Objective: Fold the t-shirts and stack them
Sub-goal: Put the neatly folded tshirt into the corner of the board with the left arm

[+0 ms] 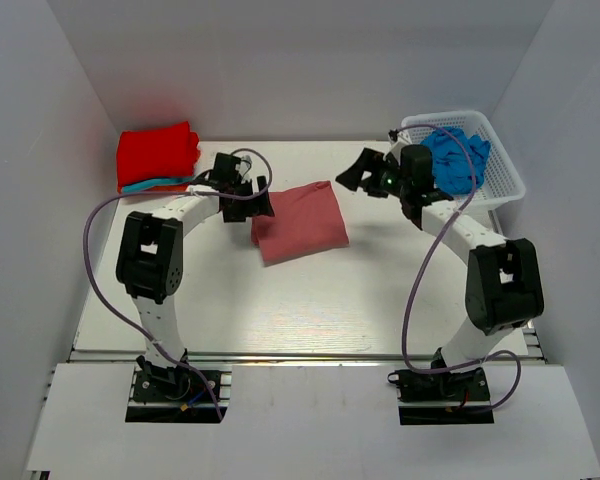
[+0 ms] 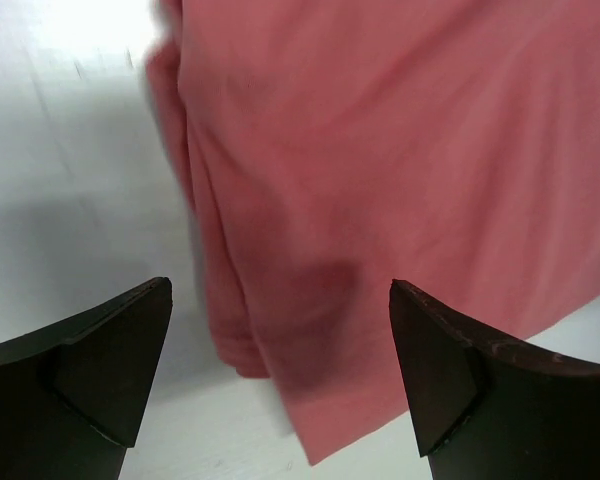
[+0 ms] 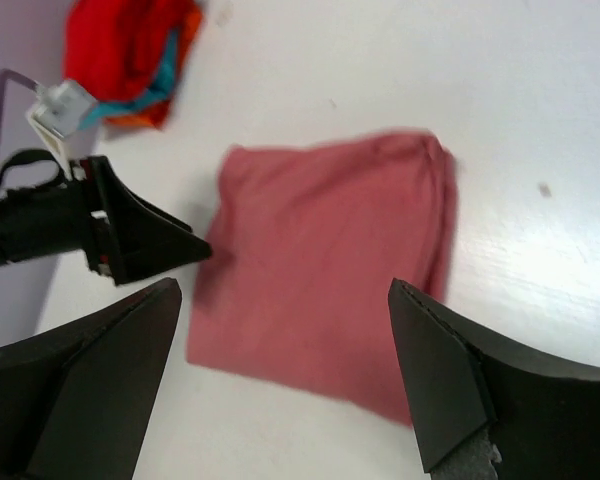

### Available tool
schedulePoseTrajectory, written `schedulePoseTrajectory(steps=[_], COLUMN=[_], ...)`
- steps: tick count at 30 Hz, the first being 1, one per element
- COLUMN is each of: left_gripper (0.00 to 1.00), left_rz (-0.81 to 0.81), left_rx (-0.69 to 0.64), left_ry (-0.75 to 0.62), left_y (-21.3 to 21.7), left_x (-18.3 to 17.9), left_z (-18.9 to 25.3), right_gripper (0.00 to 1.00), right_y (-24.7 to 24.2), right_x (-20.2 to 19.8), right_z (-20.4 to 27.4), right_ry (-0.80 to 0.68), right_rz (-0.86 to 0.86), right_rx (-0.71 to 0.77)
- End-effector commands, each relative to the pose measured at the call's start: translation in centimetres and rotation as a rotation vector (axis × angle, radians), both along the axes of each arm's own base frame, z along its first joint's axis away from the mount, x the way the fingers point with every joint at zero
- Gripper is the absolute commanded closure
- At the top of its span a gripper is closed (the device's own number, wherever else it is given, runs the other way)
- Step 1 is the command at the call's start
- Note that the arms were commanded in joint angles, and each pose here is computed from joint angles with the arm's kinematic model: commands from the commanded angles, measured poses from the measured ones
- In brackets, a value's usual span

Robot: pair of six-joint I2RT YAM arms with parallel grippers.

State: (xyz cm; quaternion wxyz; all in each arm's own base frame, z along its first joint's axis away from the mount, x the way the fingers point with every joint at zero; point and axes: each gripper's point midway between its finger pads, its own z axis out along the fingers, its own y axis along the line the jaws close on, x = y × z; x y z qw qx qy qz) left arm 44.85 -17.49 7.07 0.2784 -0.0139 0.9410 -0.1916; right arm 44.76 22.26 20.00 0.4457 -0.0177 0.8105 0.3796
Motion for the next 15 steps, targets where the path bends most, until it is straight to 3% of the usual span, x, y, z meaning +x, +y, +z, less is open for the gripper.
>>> schedulePoseTrajectory(steps=[1, 8, 15], left_gripper=[0.0, 0.0, 0.22], left_rz=[-0.042, -0.044, -0.065], left_rx=[-0.062, -0.084, 0.028], left_ry=[0.044, 0.105, 0.166], left_y=[-1.1, -2.5, -3.5], left_x=[-1.7, -1.9, -3.1], left_z=[-0.4, -3.9, -8.6], right_gripper=[0.1, 0.1, 0.1], right_y=[-2.2, -2.7, -3.4], right_x=[-1.8, -4.1, -5.1], right_z=[-3.2, -4.1, -4.0], right_ry=[0.042, 0.082, 0.093], right_rz=[-0.055, -0.033, -0.053], right_rx=[-0.1, -0.127, -0.13])
